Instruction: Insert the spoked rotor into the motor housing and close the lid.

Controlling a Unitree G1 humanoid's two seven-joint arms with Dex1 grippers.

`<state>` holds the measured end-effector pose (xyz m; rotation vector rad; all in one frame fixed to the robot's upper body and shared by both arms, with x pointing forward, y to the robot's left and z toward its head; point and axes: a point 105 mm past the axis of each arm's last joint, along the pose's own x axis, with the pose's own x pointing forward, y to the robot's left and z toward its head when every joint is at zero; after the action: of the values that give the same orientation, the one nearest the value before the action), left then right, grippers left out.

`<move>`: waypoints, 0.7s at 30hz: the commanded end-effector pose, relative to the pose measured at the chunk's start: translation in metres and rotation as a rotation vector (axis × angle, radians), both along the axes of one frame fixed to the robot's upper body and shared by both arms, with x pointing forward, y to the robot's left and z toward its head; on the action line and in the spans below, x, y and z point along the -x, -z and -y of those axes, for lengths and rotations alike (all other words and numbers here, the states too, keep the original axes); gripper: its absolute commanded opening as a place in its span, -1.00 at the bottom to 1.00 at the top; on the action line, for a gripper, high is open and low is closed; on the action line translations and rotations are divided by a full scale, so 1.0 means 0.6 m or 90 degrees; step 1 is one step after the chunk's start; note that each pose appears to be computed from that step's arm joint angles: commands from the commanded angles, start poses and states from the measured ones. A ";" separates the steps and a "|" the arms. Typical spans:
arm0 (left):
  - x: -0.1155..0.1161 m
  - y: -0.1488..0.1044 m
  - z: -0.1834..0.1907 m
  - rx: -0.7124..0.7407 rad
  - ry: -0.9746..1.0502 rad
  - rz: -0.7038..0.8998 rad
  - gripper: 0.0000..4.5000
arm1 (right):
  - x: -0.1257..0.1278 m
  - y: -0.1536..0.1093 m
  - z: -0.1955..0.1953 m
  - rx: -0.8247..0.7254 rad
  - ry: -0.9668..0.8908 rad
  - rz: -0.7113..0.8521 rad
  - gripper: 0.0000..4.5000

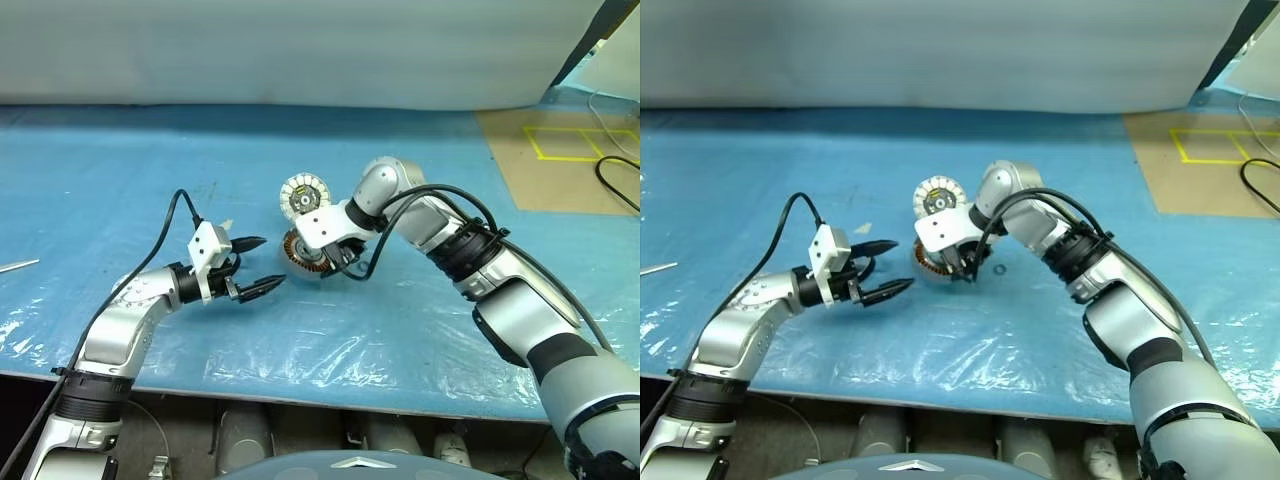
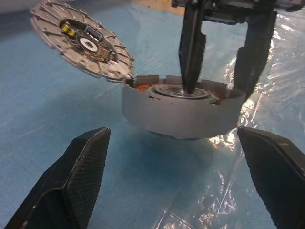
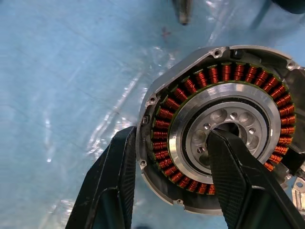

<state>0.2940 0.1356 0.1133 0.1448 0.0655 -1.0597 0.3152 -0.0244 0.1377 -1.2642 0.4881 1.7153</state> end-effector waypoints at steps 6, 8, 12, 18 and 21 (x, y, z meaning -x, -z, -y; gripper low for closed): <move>0.005 -0.007 0.017 0.015 0.029 0.004 1.00 | 0.063 -0.002 -0.001 0.043 -0.011 -0.093 -0.13; 0.006 -0.006 0.018 0.015 0.031 0.003 1.00 | 0.068 0.001 -0.004 0.046 -0.004 -0.104 -0.13; 0.008 -0.003 0.015 0.010 0.032 -0.002 1.00 | 0.077 0.009 -0.017 0.049 0.006 -0.122 -0.13; 0.005 -0.006 0.014 0.006 0.033 0.001 1.00 | 0.064 0.039 -0.013 0.062 0.026 -0.100 -0.13; 0.004 -0.007 0.013 0.006 0.029 0.004 1.00 | 0.057 0.044 -0.014 0.054 0.034 -0.088 0.15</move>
<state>0.2911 0.1282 0.1075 0.1245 0.0881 -1.0942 0.2772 -0.0151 0.1123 -1.1715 0.6863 1.7840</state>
